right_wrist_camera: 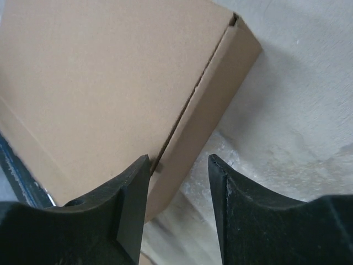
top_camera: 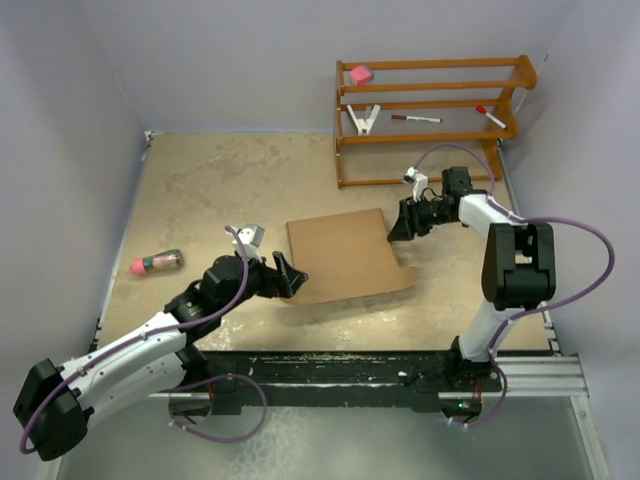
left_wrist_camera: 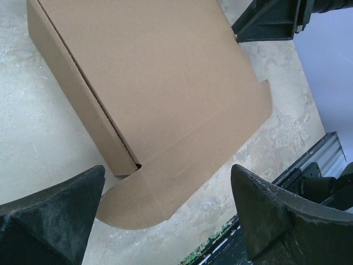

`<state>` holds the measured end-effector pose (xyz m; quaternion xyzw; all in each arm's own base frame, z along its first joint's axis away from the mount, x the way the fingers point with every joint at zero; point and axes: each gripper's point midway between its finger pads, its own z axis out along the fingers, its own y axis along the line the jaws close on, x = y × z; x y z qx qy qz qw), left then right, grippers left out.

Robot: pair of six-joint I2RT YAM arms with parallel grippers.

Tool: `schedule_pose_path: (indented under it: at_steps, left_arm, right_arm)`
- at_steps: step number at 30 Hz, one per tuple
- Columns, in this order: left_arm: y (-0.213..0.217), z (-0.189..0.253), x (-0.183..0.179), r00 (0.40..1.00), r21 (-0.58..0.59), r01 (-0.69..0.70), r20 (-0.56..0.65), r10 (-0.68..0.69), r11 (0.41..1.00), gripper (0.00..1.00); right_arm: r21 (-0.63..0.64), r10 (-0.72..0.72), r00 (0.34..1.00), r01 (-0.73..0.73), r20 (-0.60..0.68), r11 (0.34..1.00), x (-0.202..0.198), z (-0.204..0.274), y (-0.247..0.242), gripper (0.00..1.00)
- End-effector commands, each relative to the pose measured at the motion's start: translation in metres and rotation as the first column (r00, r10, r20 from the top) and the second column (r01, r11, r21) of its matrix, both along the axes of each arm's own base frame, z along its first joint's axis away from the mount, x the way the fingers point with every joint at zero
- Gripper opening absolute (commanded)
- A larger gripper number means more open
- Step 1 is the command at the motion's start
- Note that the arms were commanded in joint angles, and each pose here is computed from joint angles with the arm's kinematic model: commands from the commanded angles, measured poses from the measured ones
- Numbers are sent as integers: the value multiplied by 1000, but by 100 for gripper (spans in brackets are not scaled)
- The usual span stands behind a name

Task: Fold the paper box

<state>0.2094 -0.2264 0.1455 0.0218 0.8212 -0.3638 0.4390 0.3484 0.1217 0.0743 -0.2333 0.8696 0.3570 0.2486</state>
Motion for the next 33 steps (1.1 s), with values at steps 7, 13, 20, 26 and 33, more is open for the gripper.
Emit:
schedule_pose_path:
  at_steps: [7, 13, 20, 26, 33]
  left_arm:
    - [2, 2, 8, 999, -47, -45, 8, 46, 998, 98]
    - [0, 5, 13, 999, -62, -49, 16, 50, 997, 98]
    - [-4, 6, 20, 998, -89, -54, 8, 55, 995, 98]
    - [-2, 7, 27, 998, -195, -63, -22, 60, 979, 98]
    - [11, -3, 35, 990, -311, -125, -99, 99, 942, 98]
  right_arm:
    - [119, 17, 998, -10, -58, 993, -6, 16, 10, 47]
    - [188, 9, 999, -2, -36, 982, -10, 28, 12, 62]
    - [105, -2, 993, 15, -122, 994, -7, -16, 3, 52]
    - [126, -26, 980, 52, -199, 991, -13, -23, 5, 41]
    - [125, -50, 973, 80, -225, 989, -11, -30, 4, 32]
